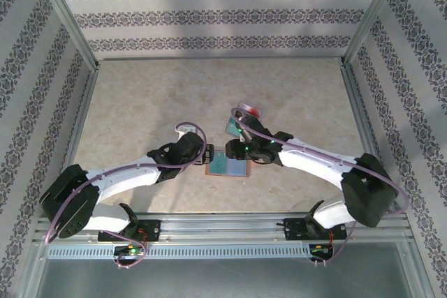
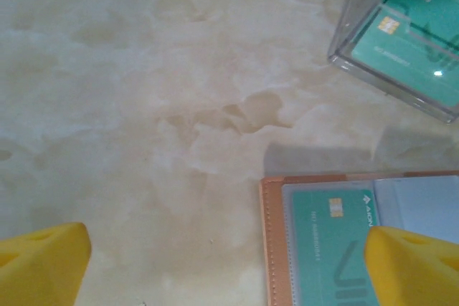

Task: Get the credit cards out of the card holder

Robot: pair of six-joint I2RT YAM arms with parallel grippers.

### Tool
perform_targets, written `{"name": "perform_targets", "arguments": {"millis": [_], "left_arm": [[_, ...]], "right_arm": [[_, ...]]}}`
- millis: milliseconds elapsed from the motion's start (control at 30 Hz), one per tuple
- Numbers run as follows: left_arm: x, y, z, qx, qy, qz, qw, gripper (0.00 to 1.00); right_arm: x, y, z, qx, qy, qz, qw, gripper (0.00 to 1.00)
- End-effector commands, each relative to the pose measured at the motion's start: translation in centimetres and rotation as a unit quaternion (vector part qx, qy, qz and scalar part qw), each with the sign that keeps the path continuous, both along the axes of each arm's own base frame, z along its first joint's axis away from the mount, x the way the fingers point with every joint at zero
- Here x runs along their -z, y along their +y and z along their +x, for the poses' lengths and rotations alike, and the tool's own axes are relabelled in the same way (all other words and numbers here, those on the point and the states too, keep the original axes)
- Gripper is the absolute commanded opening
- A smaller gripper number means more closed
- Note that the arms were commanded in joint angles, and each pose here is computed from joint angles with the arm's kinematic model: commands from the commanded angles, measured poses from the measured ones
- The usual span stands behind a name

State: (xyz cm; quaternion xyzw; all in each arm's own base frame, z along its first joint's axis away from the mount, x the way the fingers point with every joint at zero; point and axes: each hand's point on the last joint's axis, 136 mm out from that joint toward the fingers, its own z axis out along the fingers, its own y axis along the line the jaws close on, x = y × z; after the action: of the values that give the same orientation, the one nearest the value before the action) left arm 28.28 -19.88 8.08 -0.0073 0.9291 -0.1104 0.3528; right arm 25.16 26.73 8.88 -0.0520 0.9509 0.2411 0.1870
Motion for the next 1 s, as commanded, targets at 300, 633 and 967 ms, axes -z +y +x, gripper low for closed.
{"name": "perform_targets", "arguments": {"millis": [300,633,967], "left_arm": [[3.3,-1.4,0.1,0.017,0.081,-0.018,0.996,0.73],[4.3,-0.8,-0.1,0.006,0.098,-0.002,0.995,0.76],[5.1,-0.7,-0.4,0.015,0.117,0.02,0.993,0.64]], "right_arm": [[3.6,3.8,-0.6,-0.001,0.078,-0.003,0.997,0.37],[5.7,3.0,-0.8,0.013,0.1,-0.035,0.994,0.39],[6.7,2.7,-0.8,0.019,0.11,-0.044,0.993,0.38]]}}
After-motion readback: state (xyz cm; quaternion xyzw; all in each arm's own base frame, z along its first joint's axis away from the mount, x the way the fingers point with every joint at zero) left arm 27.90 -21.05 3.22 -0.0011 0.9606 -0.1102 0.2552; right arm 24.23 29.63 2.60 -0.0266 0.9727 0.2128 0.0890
